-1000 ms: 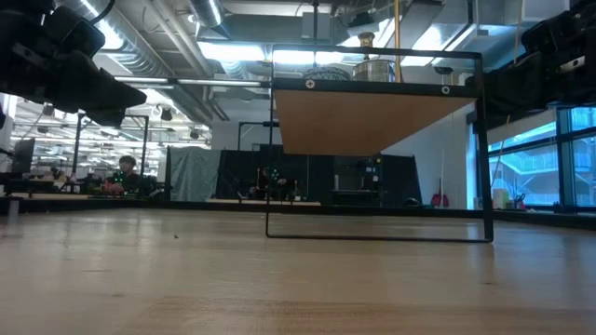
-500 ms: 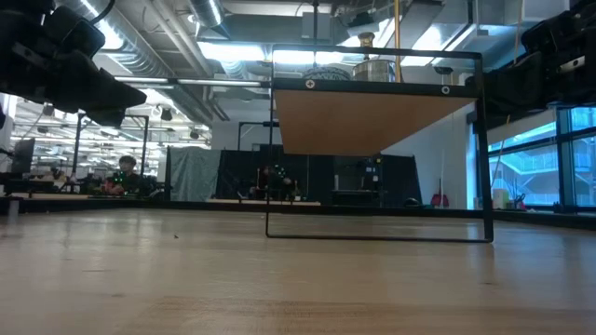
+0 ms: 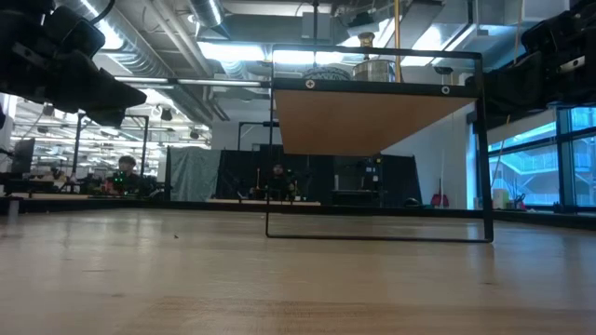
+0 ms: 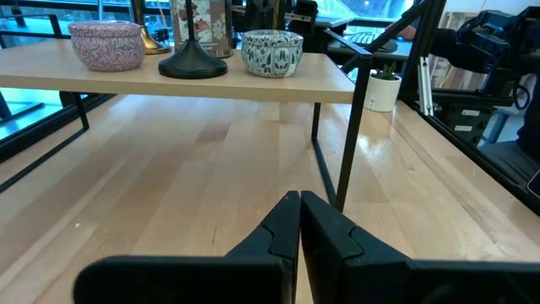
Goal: Pick & Place candle stick holders
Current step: Return to Home Position
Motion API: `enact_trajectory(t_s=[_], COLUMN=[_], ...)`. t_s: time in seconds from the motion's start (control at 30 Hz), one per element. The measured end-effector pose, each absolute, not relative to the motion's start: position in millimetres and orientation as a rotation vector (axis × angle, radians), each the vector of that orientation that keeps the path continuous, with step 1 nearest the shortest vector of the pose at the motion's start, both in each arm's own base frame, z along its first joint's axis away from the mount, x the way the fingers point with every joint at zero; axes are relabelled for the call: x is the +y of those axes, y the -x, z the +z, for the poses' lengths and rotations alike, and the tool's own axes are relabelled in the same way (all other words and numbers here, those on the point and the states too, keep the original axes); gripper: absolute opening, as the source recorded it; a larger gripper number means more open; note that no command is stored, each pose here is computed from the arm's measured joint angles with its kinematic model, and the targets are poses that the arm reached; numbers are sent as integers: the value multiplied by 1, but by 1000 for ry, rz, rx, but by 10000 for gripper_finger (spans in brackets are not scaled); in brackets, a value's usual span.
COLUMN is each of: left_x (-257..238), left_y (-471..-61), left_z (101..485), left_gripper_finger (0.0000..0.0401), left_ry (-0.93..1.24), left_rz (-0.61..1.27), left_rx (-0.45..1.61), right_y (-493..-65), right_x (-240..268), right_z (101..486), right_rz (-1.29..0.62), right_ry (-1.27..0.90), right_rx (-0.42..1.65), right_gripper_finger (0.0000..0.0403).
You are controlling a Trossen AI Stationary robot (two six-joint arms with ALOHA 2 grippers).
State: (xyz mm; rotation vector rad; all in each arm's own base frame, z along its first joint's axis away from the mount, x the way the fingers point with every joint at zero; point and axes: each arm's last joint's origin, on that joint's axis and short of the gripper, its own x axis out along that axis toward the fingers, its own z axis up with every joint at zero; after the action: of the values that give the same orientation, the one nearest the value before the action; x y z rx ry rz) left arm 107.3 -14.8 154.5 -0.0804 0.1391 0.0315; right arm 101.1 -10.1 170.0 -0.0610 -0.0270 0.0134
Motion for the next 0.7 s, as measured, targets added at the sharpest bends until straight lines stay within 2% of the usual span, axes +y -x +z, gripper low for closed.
enact_trajectory(t_s=[0.7], left_x=[-15], left_y=[-107], left_z=[154], left_gripper_finger=[7], left_ry=[80], left_rz=[31], left_rx=[139], right_y=[-101], right_x=[-10], right_z=[170], right_rz=[14], right_ry=[61], right_rx=[-27], right_gripper_finger=[1])
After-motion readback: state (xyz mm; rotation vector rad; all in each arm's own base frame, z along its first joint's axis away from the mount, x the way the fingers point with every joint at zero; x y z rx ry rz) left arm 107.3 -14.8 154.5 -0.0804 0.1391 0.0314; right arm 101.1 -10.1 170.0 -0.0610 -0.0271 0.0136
